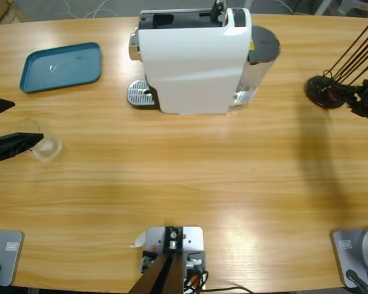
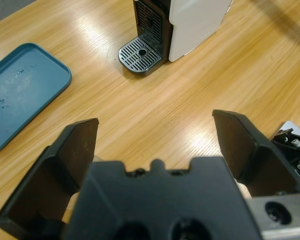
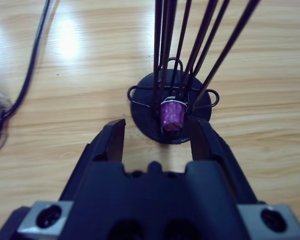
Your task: Pour coffee
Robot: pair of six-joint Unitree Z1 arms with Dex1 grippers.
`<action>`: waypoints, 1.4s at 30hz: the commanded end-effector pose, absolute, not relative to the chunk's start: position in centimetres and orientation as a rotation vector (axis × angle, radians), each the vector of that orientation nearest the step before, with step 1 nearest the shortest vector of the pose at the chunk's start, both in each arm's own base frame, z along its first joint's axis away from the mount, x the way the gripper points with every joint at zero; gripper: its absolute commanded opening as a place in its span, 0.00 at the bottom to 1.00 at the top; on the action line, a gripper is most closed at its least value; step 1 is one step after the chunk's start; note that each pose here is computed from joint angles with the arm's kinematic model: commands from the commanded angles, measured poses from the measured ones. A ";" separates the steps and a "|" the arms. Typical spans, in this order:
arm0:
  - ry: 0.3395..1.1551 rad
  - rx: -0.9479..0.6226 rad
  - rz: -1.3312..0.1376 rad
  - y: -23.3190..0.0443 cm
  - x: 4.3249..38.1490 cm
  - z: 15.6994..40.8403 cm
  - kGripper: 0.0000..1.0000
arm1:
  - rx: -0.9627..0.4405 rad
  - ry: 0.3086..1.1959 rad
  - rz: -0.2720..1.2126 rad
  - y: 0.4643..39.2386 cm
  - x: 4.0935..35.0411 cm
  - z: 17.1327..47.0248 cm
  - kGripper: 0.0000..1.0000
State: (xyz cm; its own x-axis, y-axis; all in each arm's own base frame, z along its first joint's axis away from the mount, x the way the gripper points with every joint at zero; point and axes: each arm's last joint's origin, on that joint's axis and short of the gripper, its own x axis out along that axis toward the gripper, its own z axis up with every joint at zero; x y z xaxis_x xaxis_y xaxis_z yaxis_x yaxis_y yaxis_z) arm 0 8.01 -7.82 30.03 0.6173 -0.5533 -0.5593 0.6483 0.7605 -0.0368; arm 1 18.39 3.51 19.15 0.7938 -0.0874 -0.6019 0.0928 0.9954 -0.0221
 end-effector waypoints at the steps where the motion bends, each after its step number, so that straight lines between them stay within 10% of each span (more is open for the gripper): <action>1: 0.627 0.178 -0.688 -7.3 7.6 28.6 0.99 | -0.001 0.727 -0.171 2.9 19.5 15.5 0.52; 26: 0.631 0.174 -0.681 -7.1 7.5 28.4 0.99 | 0.042 0.701 -0.158 1.5 20.9 15.1 0.50; 42: 0.635 0.176 -0.677 -7.1 7.5 28.3 0.99 | 0.029 0.703 -0.152 1.2 21.1 14.9 0.26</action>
